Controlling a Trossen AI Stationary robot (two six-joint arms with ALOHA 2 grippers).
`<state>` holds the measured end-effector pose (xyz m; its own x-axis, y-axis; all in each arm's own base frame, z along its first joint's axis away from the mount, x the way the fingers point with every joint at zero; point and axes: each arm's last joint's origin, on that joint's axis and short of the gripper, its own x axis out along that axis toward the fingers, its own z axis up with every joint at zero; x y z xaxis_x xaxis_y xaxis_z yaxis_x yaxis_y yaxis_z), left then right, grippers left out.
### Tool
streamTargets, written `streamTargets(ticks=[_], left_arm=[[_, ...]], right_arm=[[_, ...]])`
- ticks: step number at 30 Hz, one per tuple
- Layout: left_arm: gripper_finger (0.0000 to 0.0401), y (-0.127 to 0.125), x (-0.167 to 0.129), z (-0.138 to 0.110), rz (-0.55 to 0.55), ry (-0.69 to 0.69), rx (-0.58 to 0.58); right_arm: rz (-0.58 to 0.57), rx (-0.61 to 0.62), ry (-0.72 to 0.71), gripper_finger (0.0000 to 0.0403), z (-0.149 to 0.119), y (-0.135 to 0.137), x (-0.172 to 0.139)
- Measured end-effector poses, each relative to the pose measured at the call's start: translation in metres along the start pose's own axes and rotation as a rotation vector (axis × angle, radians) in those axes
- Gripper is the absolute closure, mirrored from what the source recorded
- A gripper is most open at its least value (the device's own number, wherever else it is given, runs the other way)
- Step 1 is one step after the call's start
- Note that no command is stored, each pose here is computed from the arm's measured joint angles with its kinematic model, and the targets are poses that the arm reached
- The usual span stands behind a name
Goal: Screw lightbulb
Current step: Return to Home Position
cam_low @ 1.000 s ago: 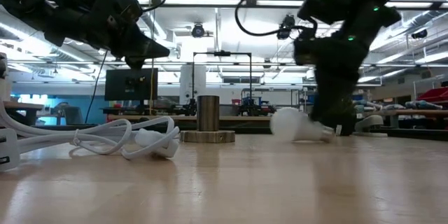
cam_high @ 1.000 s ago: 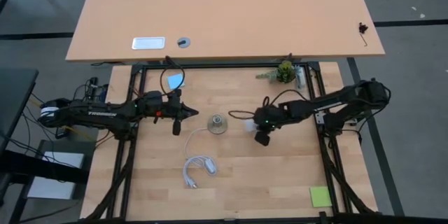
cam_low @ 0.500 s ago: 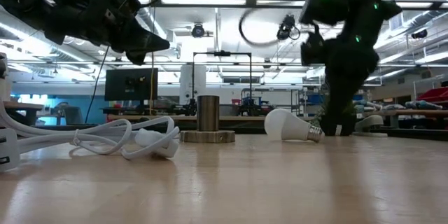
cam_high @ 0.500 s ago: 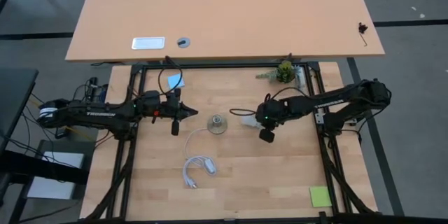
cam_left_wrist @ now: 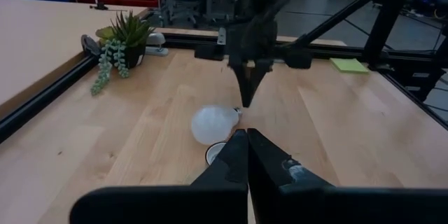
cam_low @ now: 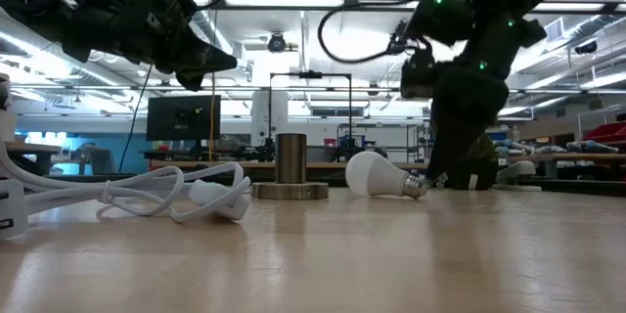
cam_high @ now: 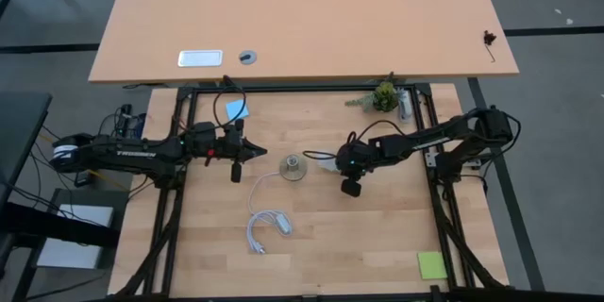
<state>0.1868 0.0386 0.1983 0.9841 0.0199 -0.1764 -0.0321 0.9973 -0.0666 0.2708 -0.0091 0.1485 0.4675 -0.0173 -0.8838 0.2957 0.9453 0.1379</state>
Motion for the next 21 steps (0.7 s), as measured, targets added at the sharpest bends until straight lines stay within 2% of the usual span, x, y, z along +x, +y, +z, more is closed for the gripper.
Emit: streamTargets(ticks=[4,8,17,21], left_arm=[[0.0401,0.0,0.0,0.0,0.0,0.001,-0.001],[0.0401,0.0,0.0,0.0,0.0,0.003,-0.001],[0.0401,0.0,0.0,0.0,-0.002,-0.004,0.0],[0.0401,-0.002,-0.005,0.007,-0.037,-0.045,0.021]], right_arm=[[-0.038,0.0,-0.044,0.0398,0.004,0.0,-0.012],[-0.095,0.015,-0.014,0.0398,0.0,-0.006,-0.014],[-0.036,0.002,-0.049,0.0398,0.004,0.0,-0.006],[-0.018,-0.082,-0.109,0.0398,0.009,0.004,-0.012]])
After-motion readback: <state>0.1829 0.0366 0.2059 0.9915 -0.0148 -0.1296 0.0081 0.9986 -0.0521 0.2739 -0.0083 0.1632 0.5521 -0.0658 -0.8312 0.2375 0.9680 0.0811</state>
